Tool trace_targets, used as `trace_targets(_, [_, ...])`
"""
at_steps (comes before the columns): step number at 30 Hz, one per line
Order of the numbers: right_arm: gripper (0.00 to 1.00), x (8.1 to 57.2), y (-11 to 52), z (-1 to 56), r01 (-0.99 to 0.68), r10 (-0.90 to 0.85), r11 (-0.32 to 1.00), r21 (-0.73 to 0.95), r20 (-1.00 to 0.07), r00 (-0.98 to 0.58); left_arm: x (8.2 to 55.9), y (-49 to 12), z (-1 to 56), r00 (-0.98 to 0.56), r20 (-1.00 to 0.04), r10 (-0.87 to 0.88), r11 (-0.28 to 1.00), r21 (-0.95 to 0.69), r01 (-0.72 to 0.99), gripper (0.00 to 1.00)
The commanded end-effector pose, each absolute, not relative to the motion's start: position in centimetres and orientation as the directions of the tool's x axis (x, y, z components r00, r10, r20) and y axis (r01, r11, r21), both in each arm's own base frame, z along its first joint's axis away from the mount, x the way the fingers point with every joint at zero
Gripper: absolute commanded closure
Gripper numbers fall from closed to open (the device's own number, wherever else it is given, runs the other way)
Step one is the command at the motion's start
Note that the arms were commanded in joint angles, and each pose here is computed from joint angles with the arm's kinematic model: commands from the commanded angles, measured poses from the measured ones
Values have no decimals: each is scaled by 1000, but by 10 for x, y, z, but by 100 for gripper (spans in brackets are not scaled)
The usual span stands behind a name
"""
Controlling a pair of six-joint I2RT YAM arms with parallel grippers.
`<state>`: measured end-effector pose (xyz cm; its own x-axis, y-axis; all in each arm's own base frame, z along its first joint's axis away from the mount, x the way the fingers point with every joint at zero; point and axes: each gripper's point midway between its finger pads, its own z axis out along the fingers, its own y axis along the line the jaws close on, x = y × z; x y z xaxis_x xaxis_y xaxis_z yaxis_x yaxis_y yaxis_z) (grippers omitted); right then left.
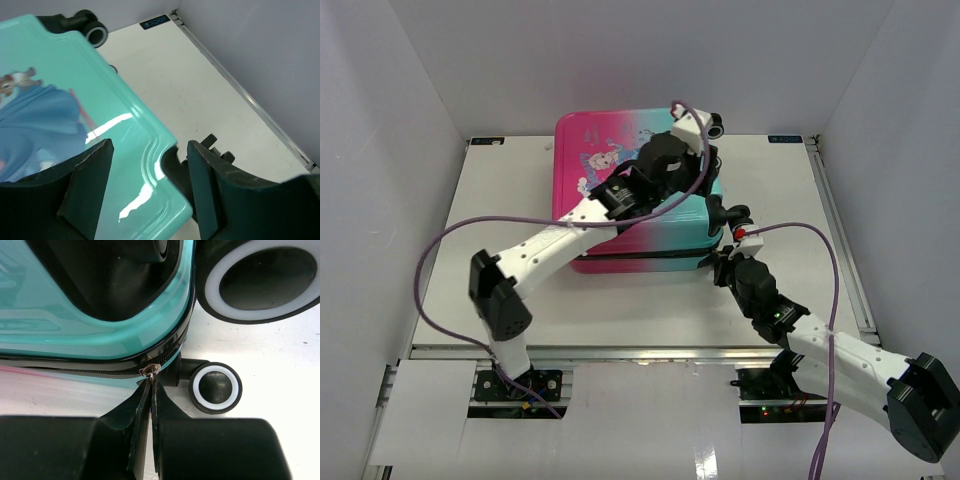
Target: Pack the luggage
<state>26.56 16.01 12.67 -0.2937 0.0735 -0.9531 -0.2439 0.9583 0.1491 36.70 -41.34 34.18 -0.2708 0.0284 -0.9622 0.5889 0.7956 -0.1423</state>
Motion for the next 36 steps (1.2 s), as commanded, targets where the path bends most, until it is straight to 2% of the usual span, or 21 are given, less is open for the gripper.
trace_targets(1, [92,271,167,161,-267,180,937,227,-966,-187,370,-464,375,-145,-988,44,752,-63,656,33])
trace_targets(5, [92,270,166,161,-269,182,936,228,-965,-186,379,-497,337,-160,-981,109,757,-22,653,33])
trace_targets(11, [92,268,161,161,-255,203,936,242,-964,-172,388,-492,272,-241,-948,210,805,28,592,36])
trace_targets(15, [92,268,155,158,-227,203,944,239,-964,-171,374,-466,222,-328,-899,290,819,56,570,49])
trace_targets(20, [92,270,149,155,-192,202,953,234,-964,-171,367,-426,187,-424,-842,333,868,99,486,59])
trace_targets(28, [92,272,143,150,-157,210,959,237,-963,-171,356,-364,150,-534,-783,320,905,85,417,63])
trace_targets(30, [92,271,143,145,-156,210,959,238,-962,-177,353,-362,152,-509,-791,339,889,93,448,60])
trace_targets(31, [92,270,144,145,-165,212,956,242,-961,-179,350,-368,156,-481,-799,361,865,94,493,54])
trace_targets(34, [92,270,150,146,-190,219,949,253,-959,-182,329,-402,177,-341,-836,431,713,84,696,34])
trace_targets(36, [92,270,152,146,-198,221,946,256,-958,-185,324,-414,192,-233,-845,481,623,143,769,31])
